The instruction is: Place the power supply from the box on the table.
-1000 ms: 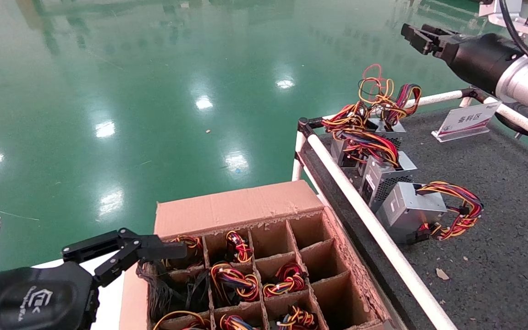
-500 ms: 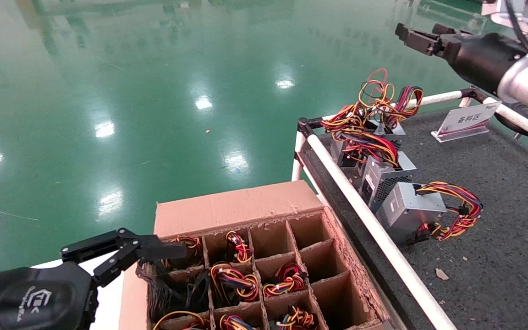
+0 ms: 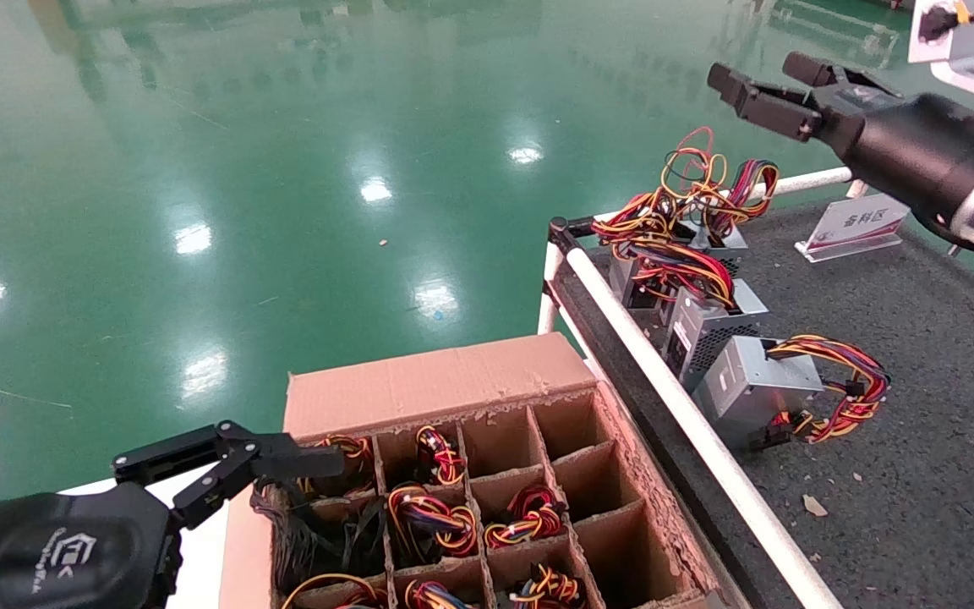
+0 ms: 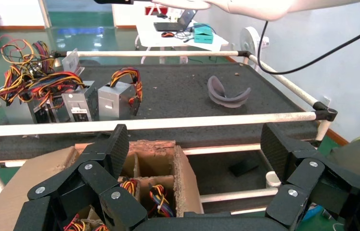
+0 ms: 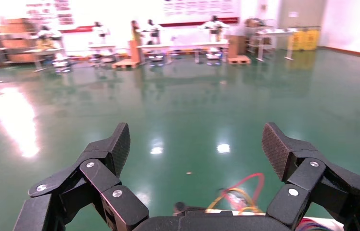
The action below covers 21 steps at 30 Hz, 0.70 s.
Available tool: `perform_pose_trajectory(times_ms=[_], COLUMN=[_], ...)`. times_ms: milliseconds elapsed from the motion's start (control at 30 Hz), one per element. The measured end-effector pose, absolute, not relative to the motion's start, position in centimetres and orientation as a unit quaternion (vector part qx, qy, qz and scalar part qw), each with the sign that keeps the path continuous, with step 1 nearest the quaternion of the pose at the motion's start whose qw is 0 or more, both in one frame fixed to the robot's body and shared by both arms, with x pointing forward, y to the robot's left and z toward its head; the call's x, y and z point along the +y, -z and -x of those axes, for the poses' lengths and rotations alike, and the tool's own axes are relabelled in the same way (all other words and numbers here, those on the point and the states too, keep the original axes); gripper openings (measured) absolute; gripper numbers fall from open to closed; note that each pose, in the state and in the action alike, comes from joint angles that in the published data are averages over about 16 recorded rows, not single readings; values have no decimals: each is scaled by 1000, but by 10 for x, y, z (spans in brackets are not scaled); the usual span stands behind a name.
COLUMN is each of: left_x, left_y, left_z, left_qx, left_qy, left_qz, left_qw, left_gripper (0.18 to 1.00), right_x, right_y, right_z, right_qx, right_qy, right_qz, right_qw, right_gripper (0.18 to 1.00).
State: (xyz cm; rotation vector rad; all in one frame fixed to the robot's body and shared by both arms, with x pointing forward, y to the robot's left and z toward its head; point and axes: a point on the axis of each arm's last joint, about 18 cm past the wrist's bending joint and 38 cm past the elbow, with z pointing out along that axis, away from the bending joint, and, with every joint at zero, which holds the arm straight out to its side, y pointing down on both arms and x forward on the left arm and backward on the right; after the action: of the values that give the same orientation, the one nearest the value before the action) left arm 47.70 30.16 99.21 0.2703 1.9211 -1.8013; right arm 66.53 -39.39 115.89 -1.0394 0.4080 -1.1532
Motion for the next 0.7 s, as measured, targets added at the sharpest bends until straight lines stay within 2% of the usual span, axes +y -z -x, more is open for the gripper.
perform_pose_trajectory(times_ms=[200, 700], left_x=[302, 302], left_y=[-992, -992], left_z=[-477, -477], left_qx=[704, 704], left_qy=[660, 660], left_qz=[-99, -99], left_qw=[245, 245], left_gripper=[1000, 1000], right_x=[-386, -355], right_y=[-1142, -1089], right_z=[-646, -586], right_qx=[141, 36], right_qy=[497, 423], right_qz=[490, 571], right_qw=[702, 703], right_gripper=[987, 1000])
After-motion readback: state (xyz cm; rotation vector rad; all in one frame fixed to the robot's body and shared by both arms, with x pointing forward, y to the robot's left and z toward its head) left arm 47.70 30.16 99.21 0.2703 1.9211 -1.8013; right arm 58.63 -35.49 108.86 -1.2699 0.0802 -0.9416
